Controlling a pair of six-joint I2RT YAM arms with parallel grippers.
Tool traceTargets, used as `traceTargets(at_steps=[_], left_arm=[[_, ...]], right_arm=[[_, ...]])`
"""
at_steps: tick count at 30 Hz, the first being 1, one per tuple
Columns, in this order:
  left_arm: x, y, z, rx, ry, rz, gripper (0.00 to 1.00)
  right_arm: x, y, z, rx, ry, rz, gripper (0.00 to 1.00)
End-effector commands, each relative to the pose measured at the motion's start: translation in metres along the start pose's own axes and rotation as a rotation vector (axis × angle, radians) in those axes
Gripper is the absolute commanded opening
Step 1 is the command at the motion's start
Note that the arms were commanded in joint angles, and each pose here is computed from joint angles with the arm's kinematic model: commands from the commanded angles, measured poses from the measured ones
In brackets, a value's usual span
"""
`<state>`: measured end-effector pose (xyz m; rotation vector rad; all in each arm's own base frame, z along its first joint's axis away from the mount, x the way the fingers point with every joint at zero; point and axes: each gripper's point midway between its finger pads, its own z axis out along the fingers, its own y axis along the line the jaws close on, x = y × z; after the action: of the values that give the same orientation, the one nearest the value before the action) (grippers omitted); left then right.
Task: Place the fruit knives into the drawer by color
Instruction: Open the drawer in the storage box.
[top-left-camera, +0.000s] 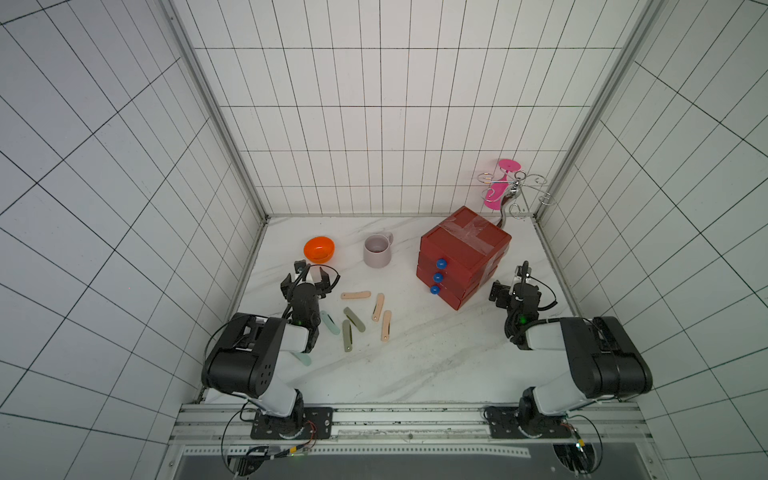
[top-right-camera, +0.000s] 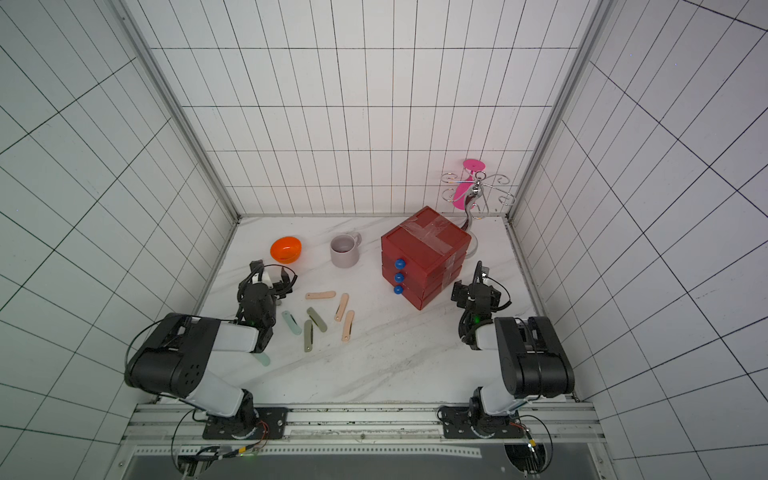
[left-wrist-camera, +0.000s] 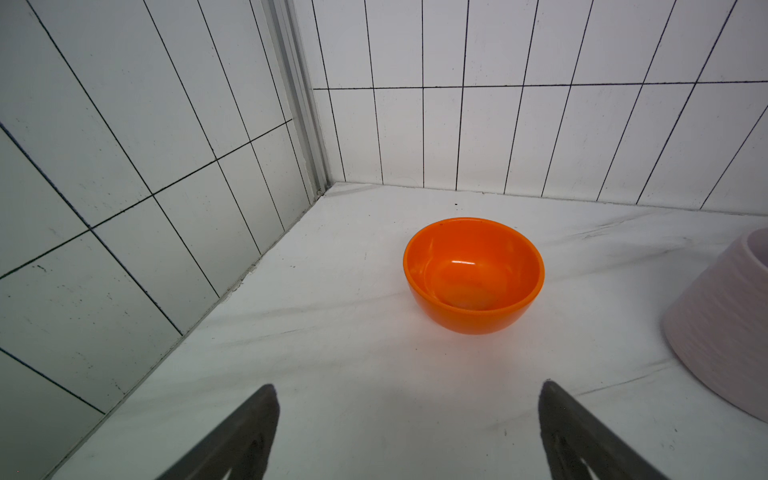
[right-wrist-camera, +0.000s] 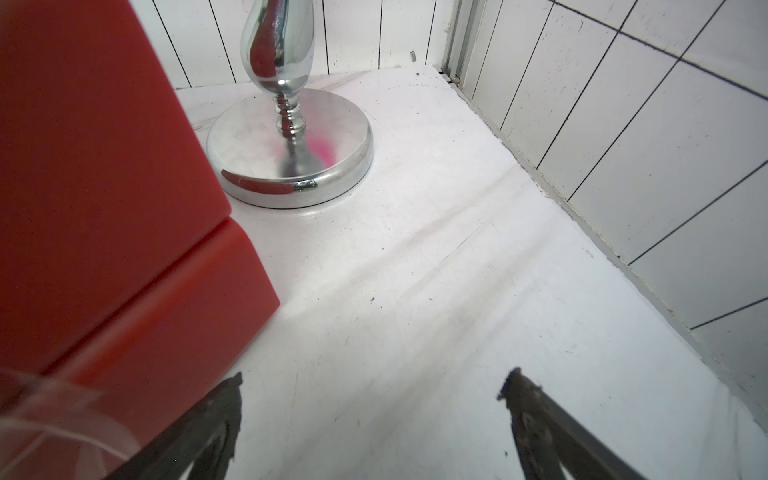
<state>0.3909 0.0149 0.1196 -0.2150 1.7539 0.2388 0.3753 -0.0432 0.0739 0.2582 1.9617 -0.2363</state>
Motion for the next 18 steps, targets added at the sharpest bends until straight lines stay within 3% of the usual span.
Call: traceTargets(at_steps=[1, 18], left_arm=[[-0.0092, -0.0026, 0.0024, 0.014, -0.028, -0.003, 0.98], [-0.0097, -0.0026, 0.003, 0.021, -0.026, -0.006, 0.98]], right_arm=[[-0.0301, 0.0014, 0.0065, 0.006, -0.071, 0.015, 0.99], [-0.03, 0.0011, 0.0067, 0.007, -0.07, 0.018, 0.99]])
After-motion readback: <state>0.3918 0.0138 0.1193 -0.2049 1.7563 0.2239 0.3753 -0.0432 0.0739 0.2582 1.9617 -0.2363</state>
